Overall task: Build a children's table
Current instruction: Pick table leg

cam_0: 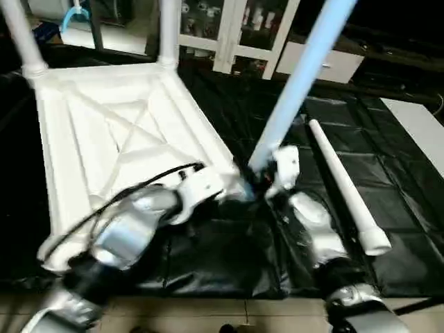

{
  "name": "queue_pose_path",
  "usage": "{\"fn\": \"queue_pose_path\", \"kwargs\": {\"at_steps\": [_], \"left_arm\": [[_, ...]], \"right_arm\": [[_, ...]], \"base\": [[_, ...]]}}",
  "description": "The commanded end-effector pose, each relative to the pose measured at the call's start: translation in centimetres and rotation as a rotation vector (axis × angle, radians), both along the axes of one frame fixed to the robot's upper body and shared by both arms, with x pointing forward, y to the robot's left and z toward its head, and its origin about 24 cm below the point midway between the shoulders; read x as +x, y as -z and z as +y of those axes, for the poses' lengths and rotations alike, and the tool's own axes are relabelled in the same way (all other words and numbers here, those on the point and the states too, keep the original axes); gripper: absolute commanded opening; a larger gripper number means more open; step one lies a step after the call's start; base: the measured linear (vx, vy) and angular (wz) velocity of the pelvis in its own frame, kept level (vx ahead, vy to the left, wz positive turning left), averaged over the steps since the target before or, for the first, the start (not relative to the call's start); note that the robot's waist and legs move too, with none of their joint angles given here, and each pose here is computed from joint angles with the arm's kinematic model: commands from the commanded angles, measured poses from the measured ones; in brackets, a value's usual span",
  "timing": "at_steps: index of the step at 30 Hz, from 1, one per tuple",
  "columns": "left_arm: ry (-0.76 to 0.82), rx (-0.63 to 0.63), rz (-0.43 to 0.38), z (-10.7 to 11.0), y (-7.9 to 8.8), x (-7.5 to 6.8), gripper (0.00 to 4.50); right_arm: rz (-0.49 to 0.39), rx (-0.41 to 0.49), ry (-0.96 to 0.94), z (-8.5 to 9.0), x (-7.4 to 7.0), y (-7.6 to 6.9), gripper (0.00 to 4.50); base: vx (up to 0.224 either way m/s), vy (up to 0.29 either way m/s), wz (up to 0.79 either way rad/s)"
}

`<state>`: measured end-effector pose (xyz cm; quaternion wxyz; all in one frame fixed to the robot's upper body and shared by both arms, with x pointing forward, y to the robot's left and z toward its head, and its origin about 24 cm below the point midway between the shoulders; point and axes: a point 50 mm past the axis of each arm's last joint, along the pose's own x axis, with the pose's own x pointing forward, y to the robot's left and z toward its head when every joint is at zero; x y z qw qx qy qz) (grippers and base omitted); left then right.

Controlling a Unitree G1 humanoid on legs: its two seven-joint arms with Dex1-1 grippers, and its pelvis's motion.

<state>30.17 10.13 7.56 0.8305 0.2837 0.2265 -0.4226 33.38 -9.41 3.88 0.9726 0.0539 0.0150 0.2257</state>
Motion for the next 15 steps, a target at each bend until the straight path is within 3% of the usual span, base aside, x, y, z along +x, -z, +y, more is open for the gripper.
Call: {"fn": "queue_pose_path", "kwargs": {"at_steps": [1,4,7,11,15], "left_arm": [[-0.132,0.019,-0.023,0.8,0.4,0.9,0.0],[-0.236,-0.042,-0.086,-1.0,-0.7,2.8,0.0],[-0.277,-0.088,-0.116,-2.5,-1.5,3.6,0.0],[-0.283,-0.089,-0.115,-2.9,-1.7,3.7,0.0],[-0.294,-0.063,-0.112,-2.2,-1.3,3.7,0.0]], "right_arm": [[0.286,-0.103,0.376,-5.8,-1.4,5.3,1.9],[0.327,-0.048,0.598,-5.2,-1.0,5.3,1.9],[0.367,-0.03,0.67,-3.9,-1.1,5.6,1.9],[0.374,-0.034,0.686,-3.1,-1.0,5.5,1.9],[0.325,0.001,0.633,-1.9,-0.3,4.4,1.9]], "base": [[0.0,0.0,0.0],[0.0,0.0,0.0],[0.0,0.0,0.0],[0.013,-0.002,0.0],[0.013,-0.002,0.0]]}}
